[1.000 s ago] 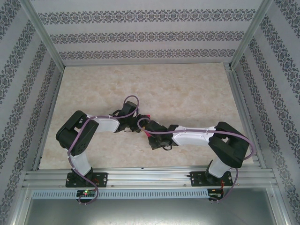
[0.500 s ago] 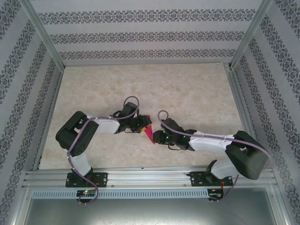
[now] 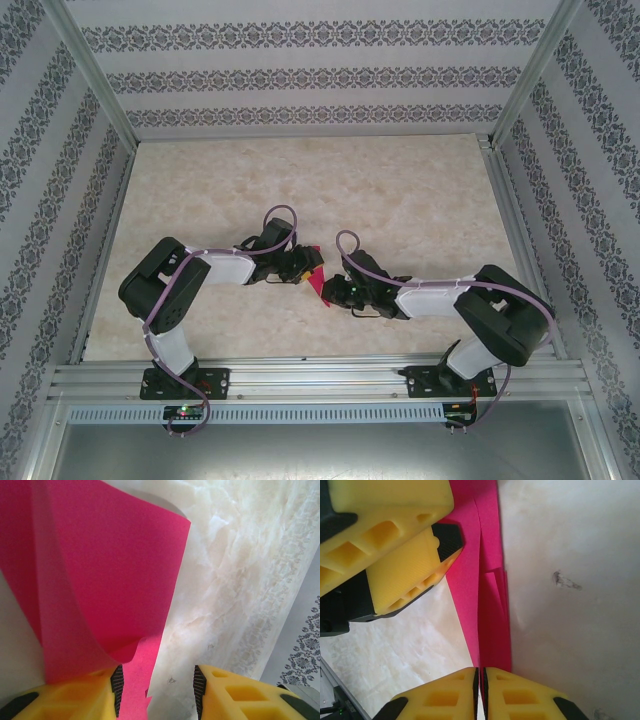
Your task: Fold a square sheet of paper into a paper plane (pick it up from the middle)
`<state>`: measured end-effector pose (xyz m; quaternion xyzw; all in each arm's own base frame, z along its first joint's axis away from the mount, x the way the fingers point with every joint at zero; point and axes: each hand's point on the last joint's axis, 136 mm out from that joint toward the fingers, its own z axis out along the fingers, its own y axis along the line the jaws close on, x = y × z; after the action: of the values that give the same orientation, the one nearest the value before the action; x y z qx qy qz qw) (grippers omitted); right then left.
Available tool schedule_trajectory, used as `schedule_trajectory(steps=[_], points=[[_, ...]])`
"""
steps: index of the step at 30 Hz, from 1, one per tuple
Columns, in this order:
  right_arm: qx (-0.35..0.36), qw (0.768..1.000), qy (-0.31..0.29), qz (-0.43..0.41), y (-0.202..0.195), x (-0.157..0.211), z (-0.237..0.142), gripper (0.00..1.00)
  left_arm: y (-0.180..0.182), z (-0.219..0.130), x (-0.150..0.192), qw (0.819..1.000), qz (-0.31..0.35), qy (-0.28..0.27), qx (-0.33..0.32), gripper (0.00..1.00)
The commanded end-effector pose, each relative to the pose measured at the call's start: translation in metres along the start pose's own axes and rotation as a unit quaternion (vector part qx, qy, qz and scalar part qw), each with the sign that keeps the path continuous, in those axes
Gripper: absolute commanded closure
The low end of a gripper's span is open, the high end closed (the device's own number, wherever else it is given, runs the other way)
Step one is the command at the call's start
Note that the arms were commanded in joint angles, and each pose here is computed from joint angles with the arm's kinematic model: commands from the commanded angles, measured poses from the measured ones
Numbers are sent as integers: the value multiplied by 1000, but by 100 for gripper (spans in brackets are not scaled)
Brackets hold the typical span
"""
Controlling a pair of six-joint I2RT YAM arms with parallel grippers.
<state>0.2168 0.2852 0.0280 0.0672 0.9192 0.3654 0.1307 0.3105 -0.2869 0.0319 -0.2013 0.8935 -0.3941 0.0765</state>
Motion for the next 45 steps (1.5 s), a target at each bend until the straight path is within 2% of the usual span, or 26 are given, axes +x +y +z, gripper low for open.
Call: schedule_trajectory(steps=[1, 4, 12, 18, 22, 26, 28, 32, 35, 40, 45], points=[[-6, 1000, 11, -3, -1, 5, 3, 88, 18, 0, 9, 999, -7, 4, -32, 55], [-7, 1000, 21, -11, -2, 8, 5, 95, 19, 0, 9, 999, -7, 4, -34, 55], [19, 996, 65, -64, -15, 33, 12, 98, 20, -2, 9, 999, -9, 2, -38, 55], [99, 984, 113, -96, -44, 56, 13, 96, 21, -2, 9, 999, -11, 0, -41, 55], [150, 975, 119, -110, -58, 61, 10, 95, 23, -3, 9, 999, -12, -1, -45, 55], [148, 976, 105, -122, -46, 55, 3, 93, 23, -3, 9, 999, -14, -1, -46, 55], [133, 978, 96, -126, -35, 51, 0, 84, 24, -3, 9, 999, -14, -1, -47, 55], [116, 979, 90, -139, -18, 49, -6, 84, 24, -3, 9, 999, -13, 0, -48, 55], [131, 975, 96, -152, -17, 50, -9, 82, 24, -3, 9, 999, -13, -1, -48, 55], [153, 968, 107, -167, -21, 54, -5, 90, 24, -3, 10, 999, -13, 0, -48, 55], [167, 966, 110, -162, -26, 55, -1, 91, 24, -3, 10, 999, -13, 0, -48, 55]])
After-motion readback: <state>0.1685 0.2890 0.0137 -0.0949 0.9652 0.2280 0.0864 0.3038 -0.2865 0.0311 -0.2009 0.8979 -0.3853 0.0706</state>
